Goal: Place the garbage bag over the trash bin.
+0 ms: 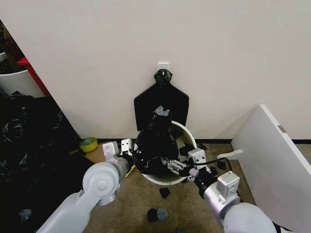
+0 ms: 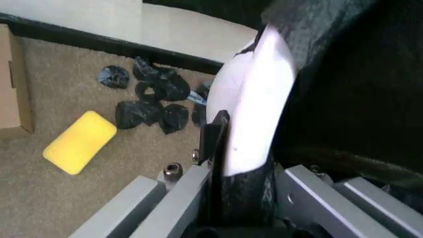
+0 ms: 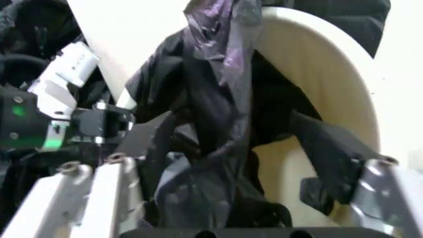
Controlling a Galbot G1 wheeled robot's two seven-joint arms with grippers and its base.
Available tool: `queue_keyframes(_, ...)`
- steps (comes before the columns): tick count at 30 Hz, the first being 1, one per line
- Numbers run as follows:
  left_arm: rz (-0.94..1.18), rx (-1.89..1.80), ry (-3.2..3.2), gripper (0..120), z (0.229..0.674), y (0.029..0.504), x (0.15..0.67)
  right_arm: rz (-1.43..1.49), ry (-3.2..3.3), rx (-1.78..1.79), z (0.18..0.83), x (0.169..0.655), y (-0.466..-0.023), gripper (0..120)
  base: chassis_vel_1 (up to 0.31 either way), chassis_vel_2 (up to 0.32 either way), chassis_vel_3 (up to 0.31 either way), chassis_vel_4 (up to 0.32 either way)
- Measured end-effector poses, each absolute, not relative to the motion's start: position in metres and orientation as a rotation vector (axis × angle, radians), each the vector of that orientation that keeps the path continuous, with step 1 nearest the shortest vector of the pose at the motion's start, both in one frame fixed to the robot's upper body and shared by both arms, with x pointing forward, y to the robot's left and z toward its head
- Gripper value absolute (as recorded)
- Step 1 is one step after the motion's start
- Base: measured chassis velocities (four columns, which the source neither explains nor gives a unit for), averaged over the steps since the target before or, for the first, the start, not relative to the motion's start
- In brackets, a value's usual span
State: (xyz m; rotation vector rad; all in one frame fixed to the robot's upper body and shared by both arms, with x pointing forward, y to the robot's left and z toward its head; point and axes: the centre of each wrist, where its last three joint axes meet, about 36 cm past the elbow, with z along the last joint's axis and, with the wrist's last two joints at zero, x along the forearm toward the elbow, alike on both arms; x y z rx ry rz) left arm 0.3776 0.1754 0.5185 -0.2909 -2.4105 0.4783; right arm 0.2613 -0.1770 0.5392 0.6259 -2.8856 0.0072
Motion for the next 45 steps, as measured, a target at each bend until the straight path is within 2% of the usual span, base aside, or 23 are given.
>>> queue_keyframes(18,0.467,-0.271,-2.431,0,0.521,0.18,0.382,0.061,-2.718,0.511,0.533,0.254,-0.169,0,0.0,0.0,0.0,0.0)
queue_keyframes(27,0.458,-0.255,-2.444,0,0.524,0.185,0.384,-0.188,-2.67,0.532,0.536,0.258,-0.176,0,0.0,0.0,0.0,0.0)
queue_keyframes(45,0.439,-0.198,-2.449,0,0.52,0.199,0.386,-0.128,-2.758,0.439,0.55,0.274,-0.192,0,0.0,0.0,0.0,0.0)
